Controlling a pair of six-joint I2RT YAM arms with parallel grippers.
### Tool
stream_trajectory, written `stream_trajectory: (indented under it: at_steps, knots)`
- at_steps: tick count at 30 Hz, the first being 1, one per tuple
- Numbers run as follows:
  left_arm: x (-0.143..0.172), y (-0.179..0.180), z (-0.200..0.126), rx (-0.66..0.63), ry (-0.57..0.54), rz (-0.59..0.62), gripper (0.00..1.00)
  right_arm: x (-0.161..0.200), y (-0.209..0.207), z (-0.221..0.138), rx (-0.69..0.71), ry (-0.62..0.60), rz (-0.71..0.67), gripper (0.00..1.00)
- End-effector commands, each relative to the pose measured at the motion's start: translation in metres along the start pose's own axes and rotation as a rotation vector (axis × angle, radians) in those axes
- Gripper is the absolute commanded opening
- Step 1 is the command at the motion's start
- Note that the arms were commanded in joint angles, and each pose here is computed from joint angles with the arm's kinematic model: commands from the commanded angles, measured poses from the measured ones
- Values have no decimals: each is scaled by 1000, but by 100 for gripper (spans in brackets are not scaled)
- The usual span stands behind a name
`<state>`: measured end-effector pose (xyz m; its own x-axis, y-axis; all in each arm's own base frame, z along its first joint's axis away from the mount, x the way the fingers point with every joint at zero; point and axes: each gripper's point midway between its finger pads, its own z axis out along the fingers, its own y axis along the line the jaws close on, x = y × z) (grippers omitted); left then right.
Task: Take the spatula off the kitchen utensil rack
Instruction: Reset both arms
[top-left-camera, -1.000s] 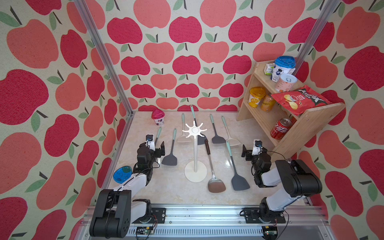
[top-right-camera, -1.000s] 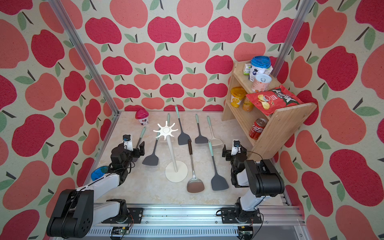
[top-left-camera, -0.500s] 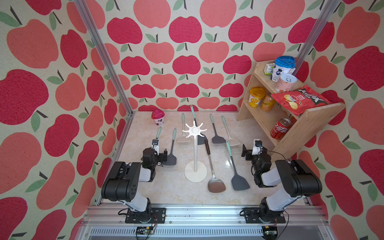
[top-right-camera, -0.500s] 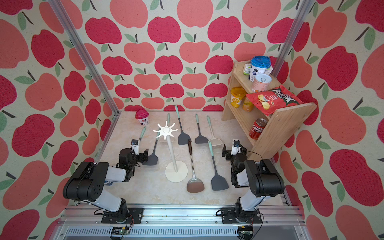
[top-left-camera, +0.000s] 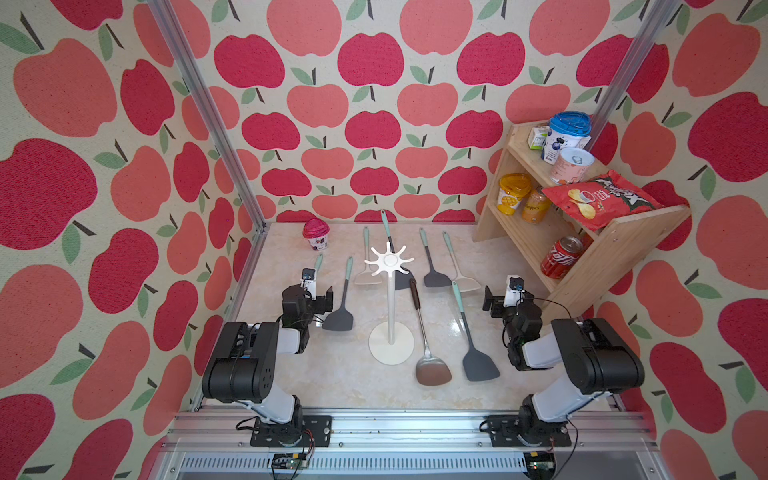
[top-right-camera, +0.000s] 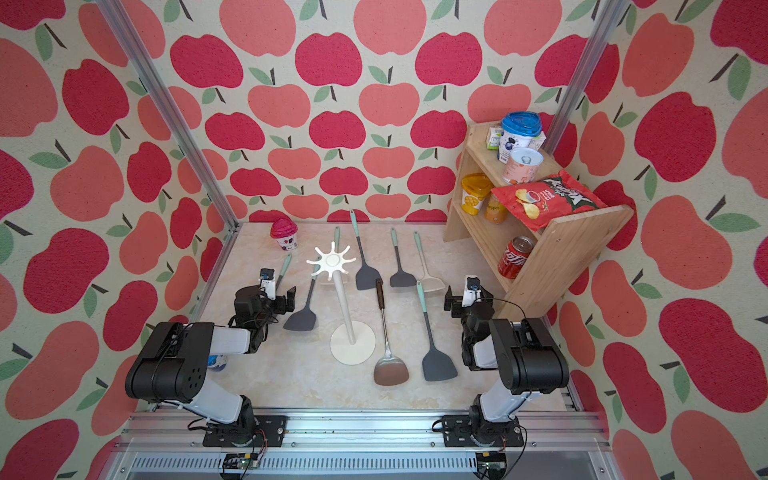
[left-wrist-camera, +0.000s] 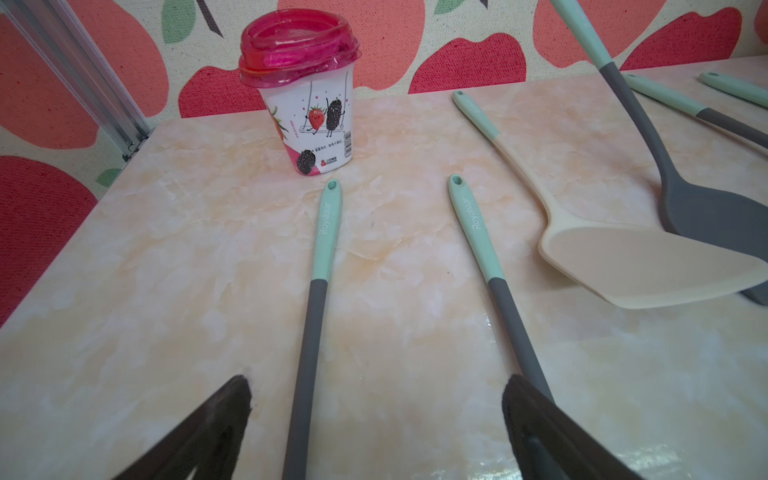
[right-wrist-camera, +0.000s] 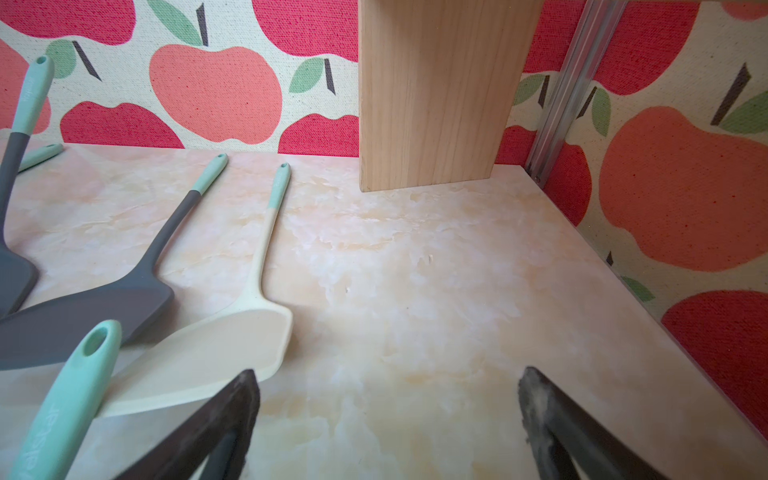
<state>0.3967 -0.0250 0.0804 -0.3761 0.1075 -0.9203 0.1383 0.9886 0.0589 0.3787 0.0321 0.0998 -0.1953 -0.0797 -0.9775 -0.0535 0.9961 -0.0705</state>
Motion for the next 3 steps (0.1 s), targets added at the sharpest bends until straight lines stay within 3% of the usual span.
stream_trajectory:
  at_steps: [1, 3]
  knots:
    - [1, -3, 1, 16, 10, 1, 97, -2, -2, 6, -17, 24, 23, 100]
    - [1, -3, 1, 17, 12, -2, 97, -6, -4, 0, 12, -9, 17, 100]
